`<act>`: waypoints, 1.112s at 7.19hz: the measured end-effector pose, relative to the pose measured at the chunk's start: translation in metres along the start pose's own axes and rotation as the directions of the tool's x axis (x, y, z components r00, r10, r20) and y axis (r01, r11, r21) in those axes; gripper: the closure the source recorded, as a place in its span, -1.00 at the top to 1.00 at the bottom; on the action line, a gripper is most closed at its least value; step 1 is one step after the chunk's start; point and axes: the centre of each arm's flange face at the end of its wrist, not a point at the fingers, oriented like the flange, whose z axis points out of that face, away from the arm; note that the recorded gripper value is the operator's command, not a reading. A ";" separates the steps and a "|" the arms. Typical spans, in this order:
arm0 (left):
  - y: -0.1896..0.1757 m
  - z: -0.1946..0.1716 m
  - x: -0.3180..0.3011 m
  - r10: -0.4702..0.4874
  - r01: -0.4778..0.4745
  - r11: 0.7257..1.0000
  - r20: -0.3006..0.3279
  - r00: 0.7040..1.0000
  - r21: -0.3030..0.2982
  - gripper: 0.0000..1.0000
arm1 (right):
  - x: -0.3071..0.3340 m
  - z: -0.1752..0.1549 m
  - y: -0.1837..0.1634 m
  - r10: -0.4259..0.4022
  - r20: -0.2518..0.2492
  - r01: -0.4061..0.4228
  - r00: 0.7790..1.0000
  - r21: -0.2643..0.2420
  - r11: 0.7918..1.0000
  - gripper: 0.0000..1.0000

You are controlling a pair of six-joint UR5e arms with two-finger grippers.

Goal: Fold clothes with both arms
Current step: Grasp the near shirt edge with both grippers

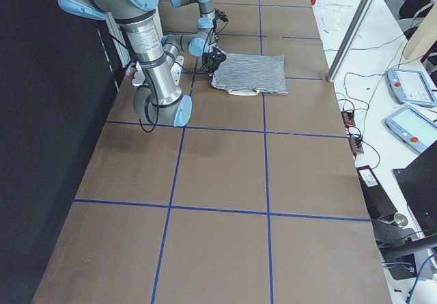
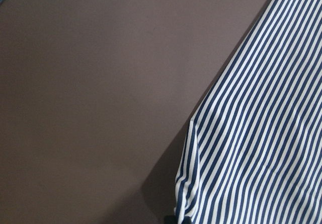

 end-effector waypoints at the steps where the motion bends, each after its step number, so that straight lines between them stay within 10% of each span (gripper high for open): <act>1: 0.001 -0.007 -0.001 0.001 -0.001 1.000 -0.012 1.000 -0.005 -1.00 | 0.005 -0.005 -0.003 -0.006 0.008 0.006 1.000 -0.007 1.000 -1.00; 8: 0.080 -0.072 -0.027 0.086 -0.080 0.986 0.035 0.996 -0.149 -1.00 | 0.066 -0.050 0.011 -0.106 0.074 0.113 0.992 -0.098 0.989 -1.00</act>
